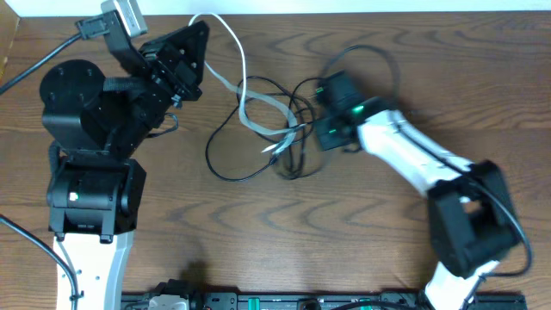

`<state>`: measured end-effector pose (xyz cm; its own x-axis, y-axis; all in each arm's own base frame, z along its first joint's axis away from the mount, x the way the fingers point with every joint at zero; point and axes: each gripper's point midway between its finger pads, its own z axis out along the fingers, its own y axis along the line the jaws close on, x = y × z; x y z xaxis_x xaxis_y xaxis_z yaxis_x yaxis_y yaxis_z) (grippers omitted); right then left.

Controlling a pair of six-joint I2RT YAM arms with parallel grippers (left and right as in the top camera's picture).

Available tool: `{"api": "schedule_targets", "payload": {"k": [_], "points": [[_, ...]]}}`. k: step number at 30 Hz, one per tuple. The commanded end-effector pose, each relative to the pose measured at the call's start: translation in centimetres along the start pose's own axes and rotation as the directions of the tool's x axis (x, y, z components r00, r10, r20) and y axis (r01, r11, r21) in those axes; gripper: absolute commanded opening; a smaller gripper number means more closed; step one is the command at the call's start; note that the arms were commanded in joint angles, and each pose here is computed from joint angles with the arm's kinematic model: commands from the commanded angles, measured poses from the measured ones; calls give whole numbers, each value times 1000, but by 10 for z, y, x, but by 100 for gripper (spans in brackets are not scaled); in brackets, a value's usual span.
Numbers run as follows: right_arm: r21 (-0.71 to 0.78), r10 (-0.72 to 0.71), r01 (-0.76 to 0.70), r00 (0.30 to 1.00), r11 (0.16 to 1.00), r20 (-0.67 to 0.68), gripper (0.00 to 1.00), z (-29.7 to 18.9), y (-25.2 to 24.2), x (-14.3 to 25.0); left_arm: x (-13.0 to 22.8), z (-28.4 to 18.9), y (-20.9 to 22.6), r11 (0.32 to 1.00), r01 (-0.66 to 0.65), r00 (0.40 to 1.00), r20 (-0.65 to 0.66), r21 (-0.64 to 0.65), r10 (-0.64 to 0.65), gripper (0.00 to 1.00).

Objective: Untangle cables

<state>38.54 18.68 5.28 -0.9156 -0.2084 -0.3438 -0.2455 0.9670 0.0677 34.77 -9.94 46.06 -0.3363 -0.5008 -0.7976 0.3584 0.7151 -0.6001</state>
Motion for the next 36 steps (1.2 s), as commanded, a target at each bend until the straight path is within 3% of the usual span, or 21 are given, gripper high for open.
{"api": "schedule_targets", "payload": {"k": [1, 8, 15, 22, 24, 28, 33, 36], "points": [[273, 126, -155, 985, 950, 120, 1, -49, -92, -17, -9, -7, 28, 984, -116, 992, 29, -138, 121, 7], [345, 288, -304, 953, 888, 97, 1, -72, -166, 6, 2, -10, 80, 913, -183, 983, -43, -365, 180, 8], [433, 444, -440, 891, 786, 100, 1, -83, -212, 32, 0, -24, 133, 764, -199, 977, -65, -613, 203, 7], [519, 616, -588, 775, 620, 141, 1, -99, -260, 66, -13, -45, 154, 644, -159, 975, -16, -748, 222, 8], [510, 650, -616, 747, 601, 136, 1, -100, -268, 74, -13, -46, 154, 645, -152, 976, -10, -749, 218, 7], [425, 686, -657, 720, 623, 106, 1, -95, -270, 75, -14, -46, 154, 666, -18, 987, 94, -746, 133, 8], [410, 657, -634, 747, 656, 104, 1, -94, -272, 70, -12, -26, 133, 779, 39, 991, 125, -626, 51, 7], [466, 669, -643, 731, 608, 135, 1, -101, -287, 77, -25, -34, 137, 757, 54, 981, 178, -651, 82, 7]]}}
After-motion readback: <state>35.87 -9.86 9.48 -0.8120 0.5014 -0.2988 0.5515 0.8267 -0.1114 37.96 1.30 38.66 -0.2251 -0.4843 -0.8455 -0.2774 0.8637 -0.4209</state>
